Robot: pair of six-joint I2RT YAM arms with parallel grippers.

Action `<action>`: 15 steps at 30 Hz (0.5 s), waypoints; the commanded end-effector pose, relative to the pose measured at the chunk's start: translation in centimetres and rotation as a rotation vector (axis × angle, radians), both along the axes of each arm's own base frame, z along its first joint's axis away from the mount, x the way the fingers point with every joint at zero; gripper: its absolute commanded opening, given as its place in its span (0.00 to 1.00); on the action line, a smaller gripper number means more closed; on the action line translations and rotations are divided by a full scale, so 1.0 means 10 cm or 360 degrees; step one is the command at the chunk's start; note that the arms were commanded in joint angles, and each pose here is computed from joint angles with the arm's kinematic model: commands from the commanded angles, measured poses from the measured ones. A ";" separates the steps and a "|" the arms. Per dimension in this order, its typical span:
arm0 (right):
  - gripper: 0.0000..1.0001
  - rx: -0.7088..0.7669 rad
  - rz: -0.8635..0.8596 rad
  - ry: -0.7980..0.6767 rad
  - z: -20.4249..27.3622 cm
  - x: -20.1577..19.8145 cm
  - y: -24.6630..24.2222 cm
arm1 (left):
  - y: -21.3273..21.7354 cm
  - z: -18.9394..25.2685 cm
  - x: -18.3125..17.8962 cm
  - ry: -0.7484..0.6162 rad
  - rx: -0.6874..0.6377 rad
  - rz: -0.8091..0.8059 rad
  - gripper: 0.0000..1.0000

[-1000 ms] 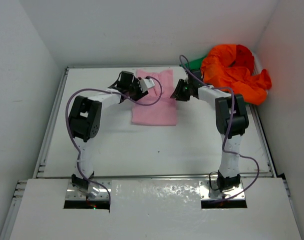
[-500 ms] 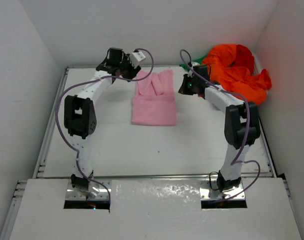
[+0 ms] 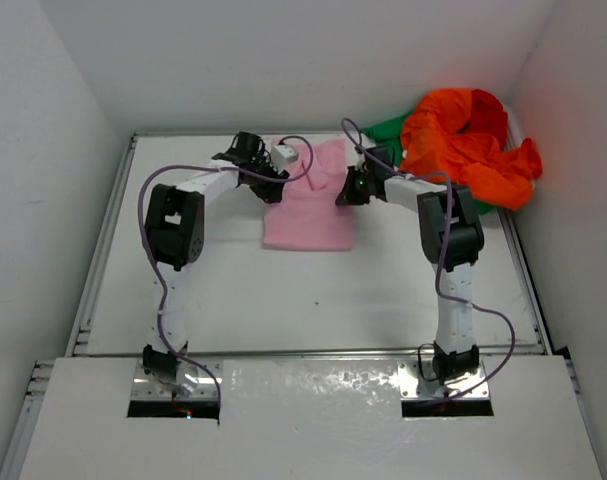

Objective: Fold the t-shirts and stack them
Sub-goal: Fold the folded rectangular tshirt in 1/3 of the way

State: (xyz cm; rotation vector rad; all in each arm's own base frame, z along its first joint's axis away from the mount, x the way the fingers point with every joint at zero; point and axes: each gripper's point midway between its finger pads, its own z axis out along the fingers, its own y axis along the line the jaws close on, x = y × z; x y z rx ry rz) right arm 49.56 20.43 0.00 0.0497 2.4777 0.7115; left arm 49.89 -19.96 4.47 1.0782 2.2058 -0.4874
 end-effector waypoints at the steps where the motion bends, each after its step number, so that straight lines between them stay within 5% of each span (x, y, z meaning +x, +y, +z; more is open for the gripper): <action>1: 0.00 0.0028 -0.0098 -0.0221 0.43 0.44 -0.06 | 0.09 0.26 0.51 -0.0240 -0.0019 0.0247 0.39; 8: 0.00 -0.0023 -0.0148 -0.0106 0.14 0.29 -0.21 | 0.34 0.22 0.73 -0.0321 0.0090 0.0526 0.49; 15: 0.00 -0.0160 -0.0111 -0.0240 0.65 0.49 -0.32 | 0.40 1.09 0.95 -0.0525 0.0041 0.0646 0.65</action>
